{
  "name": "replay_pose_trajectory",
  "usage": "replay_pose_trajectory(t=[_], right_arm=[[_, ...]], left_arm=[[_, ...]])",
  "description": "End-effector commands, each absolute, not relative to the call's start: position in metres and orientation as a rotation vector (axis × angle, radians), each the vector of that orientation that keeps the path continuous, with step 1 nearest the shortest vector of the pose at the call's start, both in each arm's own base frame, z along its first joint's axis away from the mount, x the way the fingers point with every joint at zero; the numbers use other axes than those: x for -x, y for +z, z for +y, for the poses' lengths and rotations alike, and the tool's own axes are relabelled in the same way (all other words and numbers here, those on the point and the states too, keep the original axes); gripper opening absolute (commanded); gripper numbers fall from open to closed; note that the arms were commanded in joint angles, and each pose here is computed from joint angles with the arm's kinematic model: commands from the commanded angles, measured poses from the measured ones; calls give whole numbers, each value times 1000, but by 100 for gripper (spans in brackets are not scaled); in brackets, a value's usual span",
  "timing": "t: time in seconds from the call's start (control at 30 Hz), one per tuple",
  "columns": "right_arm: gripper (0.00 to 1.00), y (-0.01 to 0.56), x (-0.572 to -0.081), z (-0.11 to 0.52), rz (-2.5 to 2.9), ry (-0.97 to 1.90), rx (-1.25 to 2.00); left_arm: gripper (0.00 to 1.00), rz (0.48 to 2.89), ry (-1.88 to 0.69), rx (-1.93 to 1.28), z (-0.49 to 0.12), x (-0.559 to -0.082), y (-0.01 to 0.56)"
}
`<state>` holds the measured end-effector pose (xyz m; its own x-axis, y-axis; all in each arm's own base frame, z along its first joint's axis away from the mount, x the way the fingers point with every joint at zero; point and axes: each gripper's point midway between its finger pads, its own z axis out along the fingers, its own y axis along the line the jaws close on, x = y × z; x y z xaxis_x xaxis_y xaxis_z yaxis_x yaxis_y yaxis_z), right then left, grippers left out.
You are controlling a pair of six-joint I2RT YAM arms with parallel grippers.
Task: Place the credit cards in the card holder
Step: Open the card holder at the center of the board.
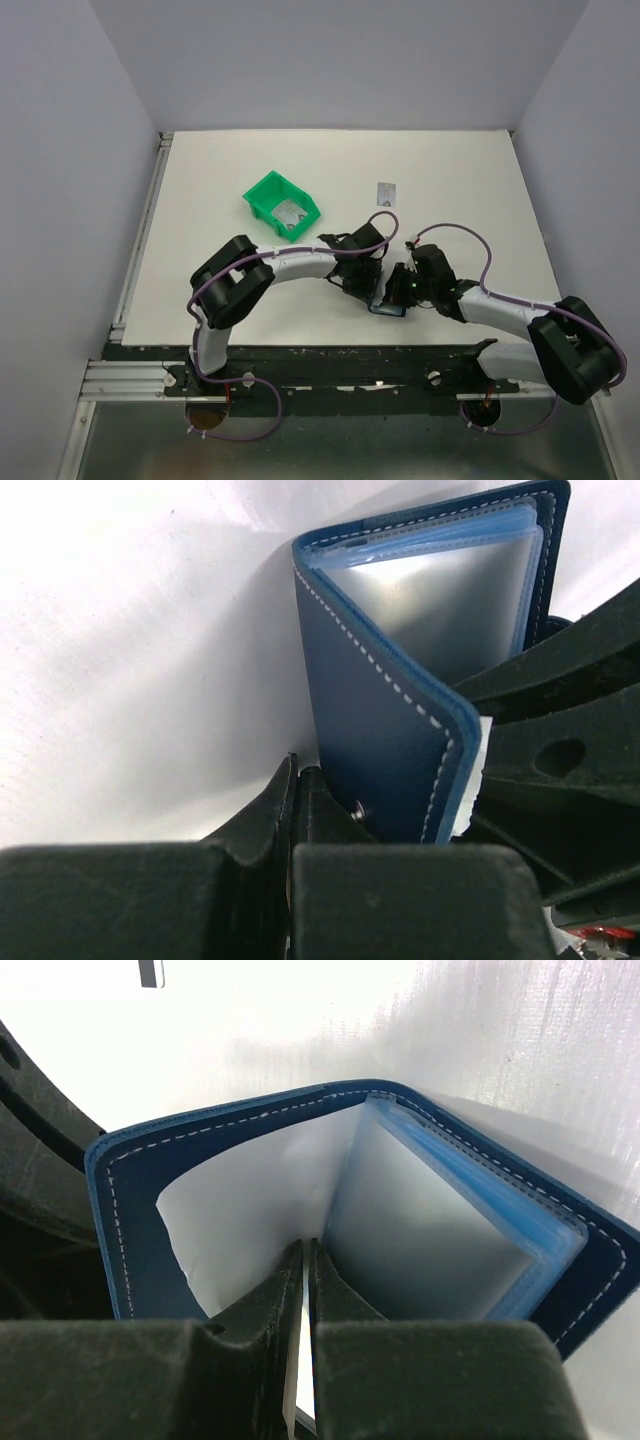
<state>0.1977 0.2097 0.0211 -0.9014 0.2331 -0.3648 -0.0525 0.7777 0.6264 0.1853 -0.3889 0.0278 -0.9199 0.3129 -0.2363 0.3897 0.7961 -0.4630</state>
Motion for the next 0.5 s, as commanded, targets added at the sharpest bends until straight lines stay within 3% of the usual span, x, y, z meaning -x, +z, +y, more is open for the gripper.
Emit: replay_pose_trajectory(t=[0.0, 0.23, 0.47], right_arm=[[15, 13, -200, 204, 2555, 858, -167], [19, 13, -202, 202, 2562, 832, -164], [49, 17, -202, 203, 2532, 851, -137]], left_arm=[[0, 2750, -737, -575, -383, -192, 50], [0, 2629, -616, -537, -363, -212, 92], [0, 2522, -584, -477, -348, -224, 131]])
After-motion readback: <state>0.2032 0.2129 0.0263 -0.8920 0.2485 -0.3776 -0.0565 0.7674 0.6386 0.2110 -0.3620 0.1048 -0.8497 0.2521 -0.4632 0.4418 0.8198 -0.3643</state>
